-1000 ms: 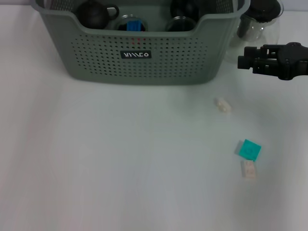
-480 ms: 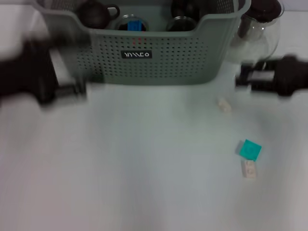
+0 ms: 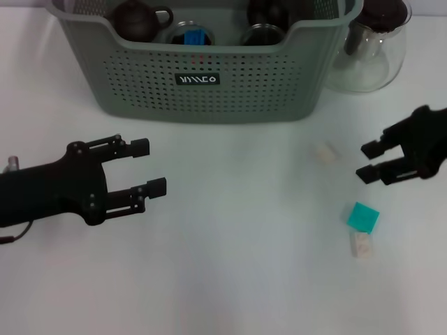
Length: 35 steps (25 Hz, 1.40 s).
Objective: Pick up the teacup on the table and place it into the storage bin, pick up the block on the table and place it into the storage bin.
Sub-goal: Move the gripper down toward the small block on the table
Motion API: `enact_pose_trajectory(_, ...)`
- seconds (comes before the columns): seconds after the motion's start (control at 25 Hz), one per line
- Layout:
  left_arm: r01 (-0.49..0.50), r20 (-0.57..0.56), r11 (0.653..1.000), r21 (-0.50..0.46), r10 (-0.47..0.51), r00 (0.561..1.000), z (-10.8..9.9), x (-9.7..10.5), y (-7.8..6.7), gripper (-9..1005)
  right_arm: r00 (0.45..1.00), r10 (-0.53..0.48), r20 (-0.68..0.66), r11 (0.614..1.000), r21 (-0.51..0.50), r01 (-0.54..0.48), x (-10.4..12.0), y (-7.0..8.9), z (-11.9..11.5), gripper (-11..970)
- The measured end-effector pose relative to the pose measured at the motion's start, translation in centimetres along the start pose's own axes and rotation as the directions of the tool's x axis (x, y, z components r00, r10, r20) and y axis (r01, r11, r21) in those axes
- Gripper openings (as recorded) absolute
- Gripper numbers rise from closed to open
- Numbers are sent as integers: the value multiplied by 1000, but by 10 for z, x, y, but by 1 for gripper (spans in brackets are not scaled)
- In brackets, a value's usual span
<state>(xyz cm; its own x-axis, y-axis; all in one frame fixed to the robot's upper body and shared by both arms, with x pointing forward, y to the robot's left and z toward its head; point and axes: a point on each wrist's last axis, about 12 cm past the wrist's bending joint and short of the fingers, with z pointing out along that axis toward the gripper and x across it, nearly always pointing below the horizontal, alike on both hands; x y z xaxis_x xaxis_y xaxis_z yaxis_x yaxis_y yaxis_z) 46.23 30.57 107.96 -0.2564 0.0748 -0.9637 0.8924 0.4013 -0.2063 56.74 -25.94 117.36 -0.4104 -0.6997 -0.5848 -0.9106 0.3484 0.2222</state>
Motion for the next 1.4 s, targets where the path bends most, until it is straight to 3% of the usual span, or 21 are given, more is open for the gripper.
enact_pose_trajectory(0.16,20,15,1000,-1,-20,1000,1,6,-3,723,994,-14,-111,998,65,21,-24,1,7,489)
enact_pose_trajectory(0.32,37,34,999,3,-37,999,3,11,-5,723,980,-15,-199,990,136,43,-39,-4,29,489)
enact_pose_trajectory(0.6,47,45,999,-8,-46,998,2,14,-6,724,956,216,-199,953,255,-162,-53,-14,62,490)
enact_pose_trajectory(0.84,52,50,999,-15,-51,997,3,15,-5,724,950,265,-168,926,318,-202,-51,-17,76,489)
enact_pose_trajectory(1.08,60,44,998,-28,-58,997,4,18,-4,724,947,309,-93,897,359,-257,-36,-22,86,485)
enact_pose_trajectory(1.4,58,44,998,-33,-56,997,4,17,-3,724,944,322,-77,905,317,-283,-23,-22,98,484)
